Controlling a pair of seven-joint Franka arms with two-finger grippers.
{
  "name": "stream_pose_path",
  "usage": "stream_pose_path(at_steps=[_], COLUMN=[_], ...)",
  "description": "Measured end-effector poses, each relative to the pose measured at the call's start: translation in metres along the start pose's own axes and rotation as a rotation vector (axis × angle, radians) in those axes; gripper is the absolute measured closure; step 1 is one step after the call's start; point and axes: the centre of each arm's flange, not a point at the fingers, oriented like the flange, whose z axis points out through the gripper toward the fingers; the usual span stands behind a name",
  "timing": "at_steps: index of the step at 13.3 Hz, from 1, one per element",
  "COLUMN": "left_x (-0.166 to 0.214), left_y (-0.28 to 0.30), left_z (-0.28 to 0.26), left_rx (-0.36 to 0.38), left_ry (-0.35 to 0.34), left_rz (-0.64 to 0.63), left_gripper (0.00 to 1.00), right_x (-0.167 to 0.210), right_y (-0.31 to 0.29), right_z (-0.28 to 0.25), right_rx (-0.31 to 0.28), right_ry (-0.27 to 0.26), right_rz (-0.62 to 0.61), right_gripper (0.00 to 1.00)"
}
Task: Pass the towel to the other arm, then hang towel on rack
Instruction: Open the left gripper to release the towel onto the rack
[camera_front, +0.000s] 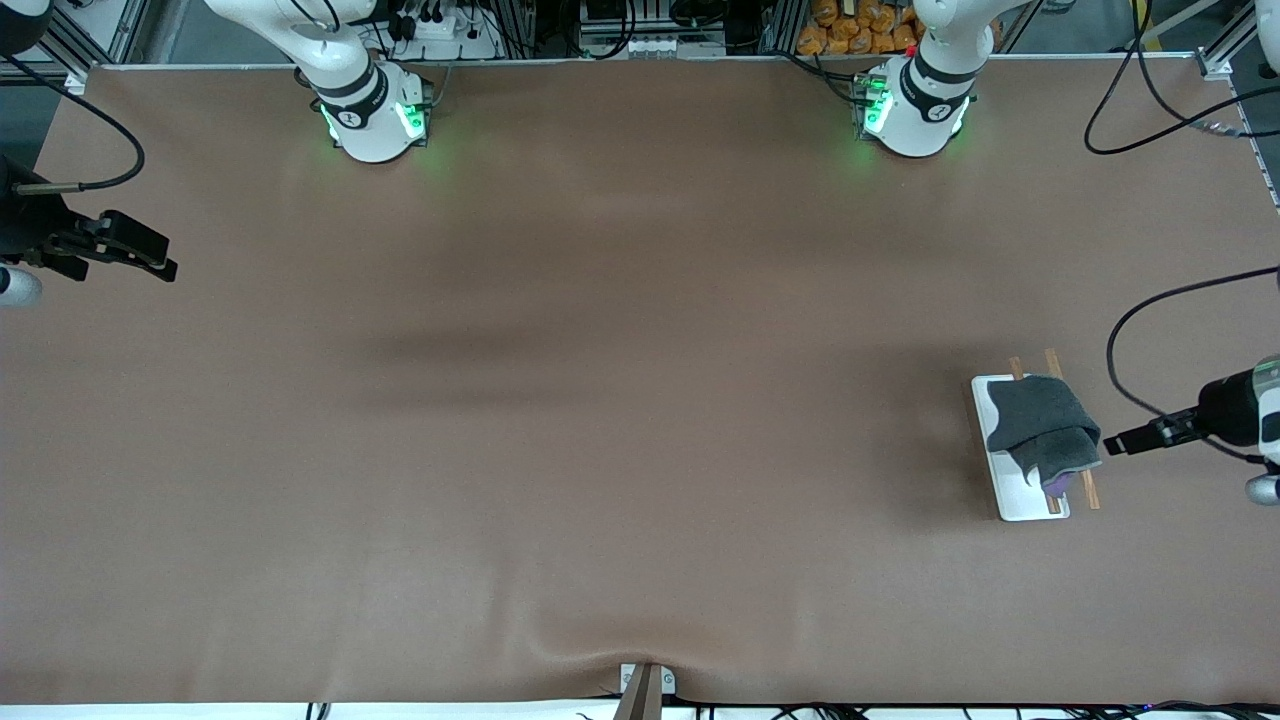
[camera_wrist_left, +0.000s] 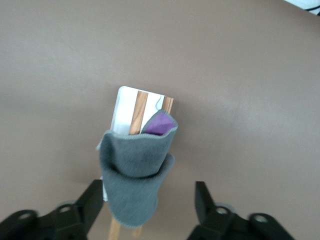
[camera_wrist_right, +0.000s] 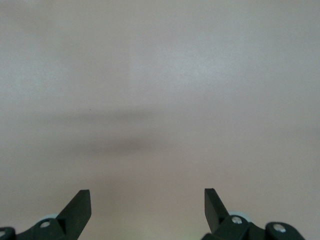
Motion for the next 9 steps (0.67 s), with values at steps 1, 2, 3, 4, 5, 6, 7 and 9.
stream_pose_path(at_steps=[1, 2, 3, 4, 5, 6, 7, 9], left_x=[-0.004, -0.010, -0.017, -0.025, -0.033, -0.043, -0.052, -0.070], left_y=[0.006, 0.015, 0.025, 0.035, 0.046, 0.056, 0.064, 0.077], left_z=[-0.014, -0.028, -0.042, -0.055, -0.067, -0.078, -0.090, -0.113], left_rx=[0.019, 0.028, 0.034, 0.039, 0.042, 0.048, 0.055, 0.070], left_ry=[0.010, 0.016, 0.018, 0.014, 0.007, -0.001, -0.008, -0.015], left_rz=[0.022, 0.042, 0.059, 0.075, 0.092, 0.107, 0.120, 0.139], left_gripper=[0.03, 0.00, 0.00, 0.00, 0.00, 0.00, 0.00, 0.00], right_x=[0.000, 0.000, 0.000, 0.000, 0.000, 0.000, 0.000, 0.000], right_y=[0.000, 0.000, 0.000, 0.000, 0.000, 0.000, 0.000, 0.002], right_z=[0.000, 0.000, 0.000, 0.000, 0.000, 0.000, 0.000, 0.000], right_rx=[0.000, 0.000, 0.000, 0.000, 0.000, 0.000, 0.000, 0.000], right_ry=[0.000, 0.000, 0.000, -0.001, -0.001, -0.001, -0.001, -0.001], right_rz=[0.000, 0.000, 0.000, 0.000, 0.000, 0.000, 0.001, 0.003], right_gripper=[0.00, 0.00, 0.00, 0.00, 0.00, 0.00, 0.00, 0.00])
